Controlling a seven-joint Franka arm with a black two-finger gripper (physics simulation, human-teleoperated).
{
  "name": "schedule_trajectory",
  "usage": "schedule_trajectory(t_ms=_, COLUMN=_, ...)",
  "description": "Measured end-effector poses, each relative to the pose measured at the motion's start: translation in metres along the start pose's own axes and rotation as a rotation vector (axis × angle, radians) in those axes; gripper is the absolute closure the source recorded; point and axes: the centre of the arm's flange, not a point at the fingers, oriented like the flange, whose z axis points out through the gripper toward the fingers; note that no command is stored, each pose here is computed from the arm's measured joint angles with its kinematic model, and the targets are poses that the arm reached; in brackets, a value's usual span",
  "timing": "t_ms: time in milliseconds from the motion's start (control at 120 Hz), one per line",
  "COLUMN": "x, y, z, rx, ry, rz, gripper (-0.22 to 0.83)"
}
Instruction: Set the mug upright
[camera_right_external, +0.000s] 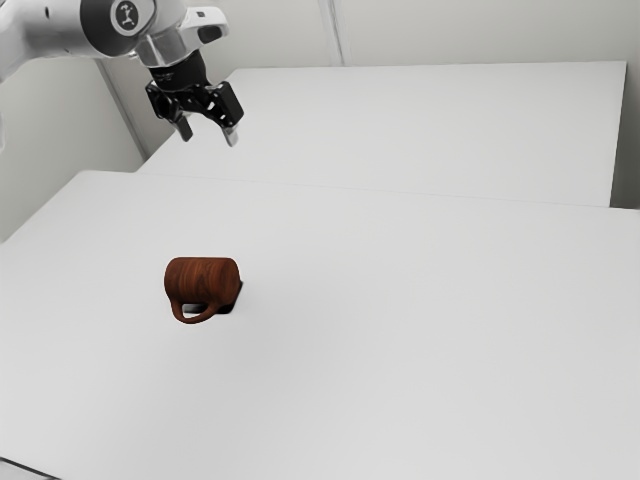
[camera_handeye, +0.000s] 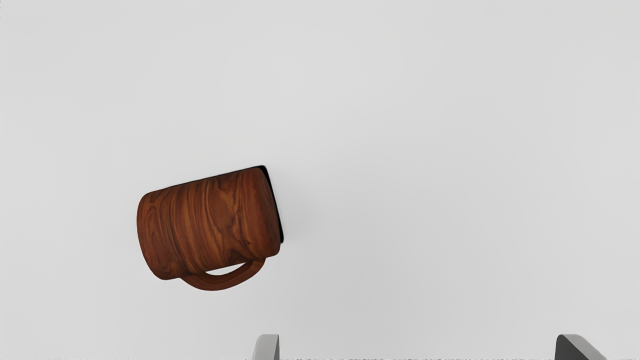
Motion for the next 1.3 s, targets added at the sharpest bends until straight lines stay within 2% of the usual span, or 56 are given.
schedule_trajectory(t_ms=367, x=-0.008, y=0.037, z=-0.003, rx=-0.008, ry=-0.023, rz=0.061, gripper=0.0)
schedule_trajectory(t_ms=525, x=-0.032, y=0.046, z=-0.009, rx=-0.028, ry=-0.032, rz=0.083, gripper=0.0)
schedule_trajectory(t_ms=725, x=-0.044, y=-0.032, z=0.034, rx=-0.076, ry=-0.116, rz=-0.073, gripper=0.0)
schedule_trajectory(t_ms=892, x=-0.05, y=-0.058, z=0.06, rx=-0.136, ry=-0.14, rz=-0.125, gripper=0.0)
schedule_trajectory(t_ms=1050, x=-0.061, y=-0.11, z=0.091, rx=-0.215, ry=-0.132, rz=-0.192, gripper=0.0)
schedule_trajectory(t_ms=1300, x=-0.072, y=-0.179, z=0.137, rx=-0.353, ry=-0.08, rz=-0.217, gripper=0.0)
